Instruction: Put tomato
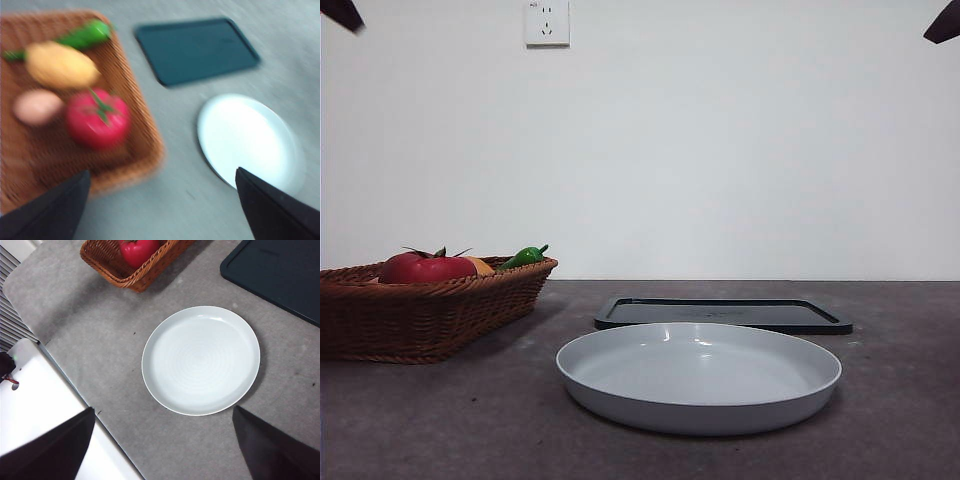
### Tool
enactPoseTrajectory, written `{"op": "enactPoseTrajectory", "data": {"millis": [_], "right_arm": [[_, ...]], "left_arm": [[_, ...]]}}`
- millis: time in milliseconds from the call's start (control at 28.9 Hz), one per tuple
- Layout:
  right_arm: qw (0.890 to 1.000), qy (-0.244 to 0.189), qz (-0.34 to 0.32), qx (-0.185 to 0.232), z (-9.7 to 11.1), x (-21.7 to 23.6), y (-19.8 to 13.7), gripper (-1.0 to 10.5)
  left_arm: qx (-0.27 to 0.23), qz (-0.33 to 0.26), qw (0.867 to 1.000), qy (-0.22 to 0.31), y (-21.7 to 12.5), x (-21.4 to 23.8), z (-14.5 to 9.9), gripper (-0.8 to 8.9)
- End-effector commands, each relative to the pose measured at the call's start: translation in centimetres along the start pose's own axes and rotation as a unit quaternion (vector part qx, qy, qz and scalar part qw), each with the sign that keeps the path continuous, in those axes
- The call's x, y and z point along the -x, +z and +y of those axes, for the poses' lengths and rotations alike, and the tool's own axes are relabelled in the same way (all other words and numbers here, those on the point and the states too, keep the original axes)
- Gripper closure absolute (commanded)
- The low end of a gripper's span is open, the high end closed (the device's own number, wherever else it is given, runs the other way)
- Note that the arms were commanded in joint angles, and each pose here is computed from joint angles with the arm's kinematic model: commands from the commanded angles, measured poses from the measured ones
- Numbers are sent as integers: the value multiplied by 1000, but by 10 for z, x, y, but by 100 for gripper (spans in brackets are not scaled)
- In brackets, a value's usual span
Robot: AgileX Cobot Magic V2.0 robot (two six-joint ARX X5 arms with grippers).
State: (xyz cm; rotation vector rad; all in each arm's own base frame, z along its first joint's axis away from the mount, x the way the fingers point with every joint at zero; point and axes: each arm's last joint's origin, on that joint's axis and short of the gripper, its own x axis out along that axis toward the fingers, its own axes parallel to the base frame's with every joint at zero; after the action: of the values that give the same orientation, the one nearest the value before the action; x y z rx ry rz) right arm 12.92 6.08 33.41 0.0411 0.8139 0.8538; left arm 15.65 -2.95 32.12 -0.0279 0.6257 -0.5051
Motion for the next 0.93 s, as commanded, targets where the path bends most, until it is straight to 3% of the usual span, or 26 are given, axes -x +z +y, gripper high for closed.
{"op": "enactPoseTrajectory", "data": {"millis": [35, 553, 933], "right_arm": [[1000, 2, -7, 11, 2, 2, 5, 508], [1000, 2, -7, 10, 2, 2, 5, 509], [1000, 2, -6, 8, 2, 2, 5, 509]], "left_arm": [[-11, -18, 1000, 7, 13, -11, 5, 345], [-40, 22, 999, 22, 22, -108, 46, 345], [-63, 63, 996, 5, 8, -156, 55, 345]]}}
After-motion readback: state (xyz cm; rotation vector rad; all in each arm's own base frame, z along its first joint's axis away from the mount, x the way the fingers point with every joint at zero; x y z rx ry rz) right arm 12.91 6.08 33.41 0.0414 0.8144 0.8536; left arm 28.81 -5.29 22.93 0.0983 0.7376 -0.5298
